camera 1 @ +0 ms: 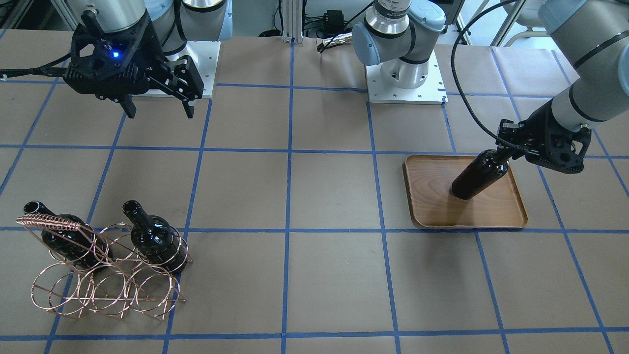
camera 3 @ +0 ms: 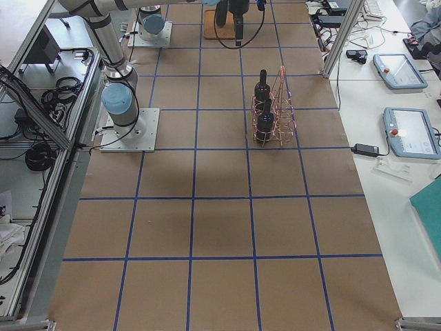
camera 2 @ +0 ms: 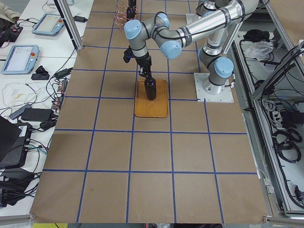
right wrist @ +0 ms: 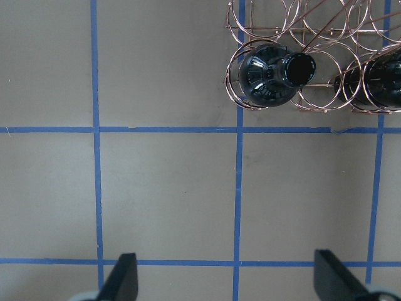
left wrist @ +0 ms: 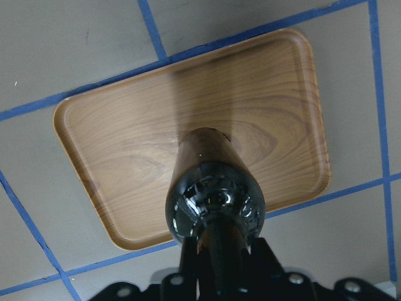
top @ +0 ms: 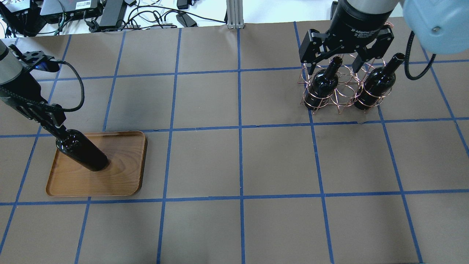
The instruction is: Take wine from basket and place on tray
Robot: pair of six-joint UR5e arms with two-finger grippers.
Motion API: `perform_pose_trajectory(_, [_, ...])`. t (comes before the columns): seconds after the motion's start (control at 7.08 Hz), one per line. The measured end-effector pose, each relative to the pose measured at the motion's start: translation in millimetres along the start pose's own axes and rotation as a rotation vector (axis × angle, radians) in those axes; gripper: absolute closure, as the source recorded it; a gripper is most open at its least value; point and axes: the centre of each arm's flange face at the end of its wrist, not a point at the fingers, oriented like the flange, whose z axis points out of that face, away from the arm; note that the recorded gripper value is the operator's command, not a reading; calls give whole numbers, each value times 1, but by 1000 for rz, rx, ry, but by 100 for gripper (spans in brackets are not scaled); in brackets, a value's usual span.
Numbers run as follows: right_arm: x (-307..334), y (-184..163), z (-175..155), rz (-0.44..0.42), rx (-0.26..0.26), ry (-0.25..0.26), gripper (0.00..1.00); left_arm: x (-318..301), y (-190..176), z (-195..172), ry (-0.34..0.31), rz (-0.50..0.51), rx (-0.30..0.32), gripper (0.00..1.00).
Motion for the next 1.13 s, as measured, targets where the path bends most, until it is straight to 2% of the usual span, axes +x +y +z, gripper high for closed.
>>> perform_pose_trajectory(0.14, [0, 0, 0, 0, 0, 1, 0, 0, 1, 1, 1, -4, -4, 9])
perform_pose_trajectory(0.42, [0, 0, 0, 0, 0, 1, 0, 1, 8, -3, 11, -19, -19, 6])
perform_pose_trajectory(0.71, [0, 0, 0, 0, 0, 1, 0, 14, 21, -28, 7, -106, -15, 3])
perform_pose_trajectory(1.13, [0, 0, 0, 0, 0, 1, 0, 82, 21, -81, -35, -293, 83, 0])
